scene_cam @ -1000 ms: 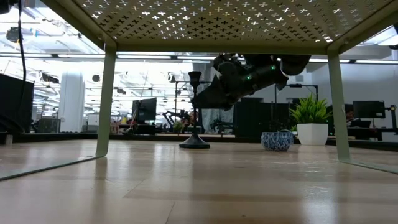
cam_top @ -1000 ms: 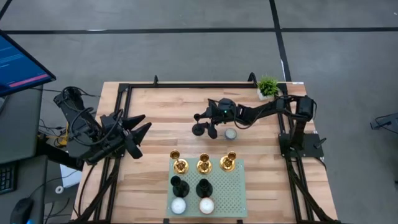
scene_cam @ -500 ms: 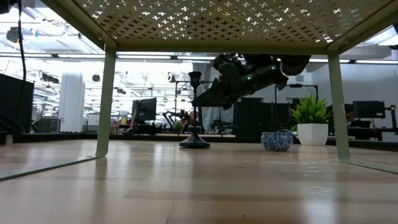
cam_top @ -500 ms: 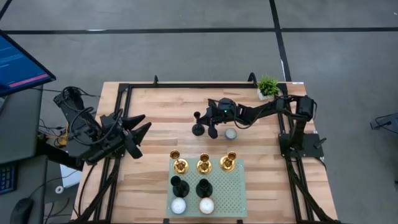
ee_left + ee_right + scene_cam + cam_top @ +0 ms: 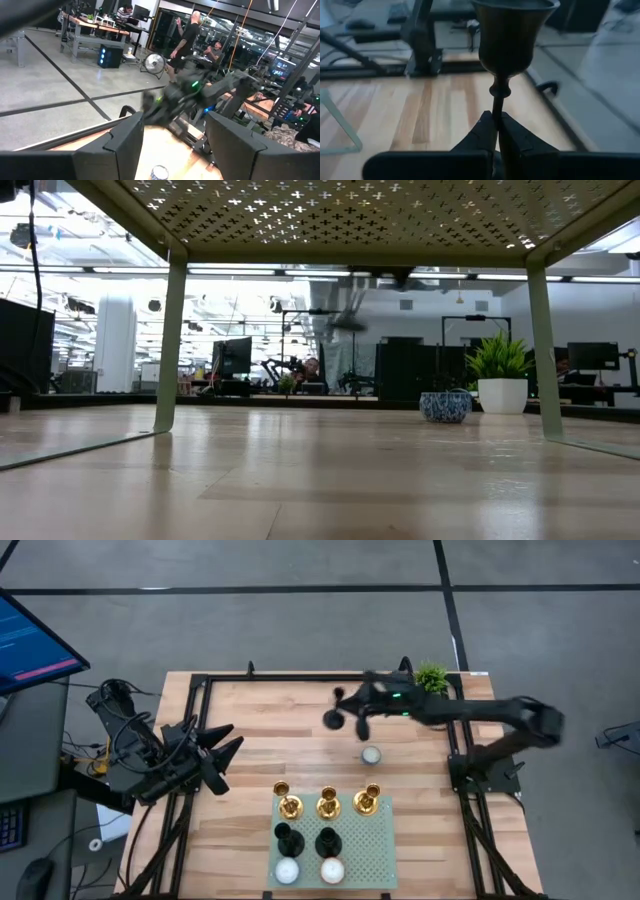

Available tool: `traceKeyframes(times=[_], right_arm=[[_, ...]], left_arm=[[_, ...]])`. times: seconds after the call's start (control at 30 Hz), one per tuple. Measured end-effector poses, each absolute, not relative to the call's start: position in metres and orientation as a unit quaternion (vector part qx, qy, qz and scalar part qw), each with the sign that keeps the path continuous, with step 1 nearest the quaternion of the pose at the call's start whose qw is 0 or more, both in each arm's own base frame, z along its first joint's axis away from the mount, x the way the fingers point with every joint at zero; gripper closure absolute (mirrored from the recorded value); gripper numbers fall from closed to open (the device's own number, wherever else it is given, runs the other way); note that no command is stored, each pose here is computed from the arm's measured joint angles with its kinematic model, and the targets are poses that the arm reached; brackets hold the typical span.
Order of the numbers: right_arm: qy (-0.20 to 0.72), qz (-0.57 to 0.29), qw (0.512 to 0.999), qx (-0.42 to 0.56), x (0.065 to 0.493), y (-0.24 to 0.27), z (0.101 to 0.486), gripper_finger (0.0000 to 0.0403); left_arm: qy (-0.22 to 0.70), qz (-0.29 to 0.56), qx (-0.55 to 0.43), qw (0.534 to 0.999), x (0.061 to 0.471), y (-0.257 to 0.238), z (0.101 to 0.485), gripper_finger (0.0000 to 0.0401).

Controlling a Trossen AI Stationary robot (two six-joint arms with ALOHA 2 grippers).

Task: Pick & Place candle stick holders
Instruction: Put the black candle holder on the shelf aligned with the other black candle holder

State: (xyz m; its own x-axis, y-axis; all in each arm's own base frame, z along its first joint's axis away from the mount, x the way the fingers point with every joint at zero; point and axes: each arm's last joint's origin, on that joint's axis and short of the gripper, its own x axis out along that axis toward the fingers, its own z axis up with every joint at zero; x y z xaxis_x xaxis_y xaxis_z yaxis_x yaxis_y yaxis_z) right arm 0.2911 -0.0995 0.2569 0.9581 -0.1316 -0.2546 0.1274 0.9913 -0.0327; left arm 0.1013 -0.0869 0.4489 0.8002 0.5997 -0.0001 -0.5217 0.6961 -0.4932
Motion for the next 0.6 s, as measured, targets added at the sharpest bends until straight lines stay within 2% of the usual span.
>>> traceKeyframes(times=[0.17,0.33,0.6], right_arm=[[0.094,-0.115,0.988,-0.032,0.231,-0.082,0.316,0.0402],[0.041,-0.152,0.987,-0.035,0.17,-0.055,0.353,0.0402],[-0.09,-0.061,0.994,-0.002,0.107,-0.013,0.385,0.0403]], left_arm=[[-0.081,0.306,-0.242,0.917,0.101,-0.087,0.449,0.0189],[-0.081,0.306,-0.242,0.917,0.101,-0.087,0.449,0.0189],[-0.08,0.305,-0.241,0.918,0.101,-0.087,0.449,0.0189]])
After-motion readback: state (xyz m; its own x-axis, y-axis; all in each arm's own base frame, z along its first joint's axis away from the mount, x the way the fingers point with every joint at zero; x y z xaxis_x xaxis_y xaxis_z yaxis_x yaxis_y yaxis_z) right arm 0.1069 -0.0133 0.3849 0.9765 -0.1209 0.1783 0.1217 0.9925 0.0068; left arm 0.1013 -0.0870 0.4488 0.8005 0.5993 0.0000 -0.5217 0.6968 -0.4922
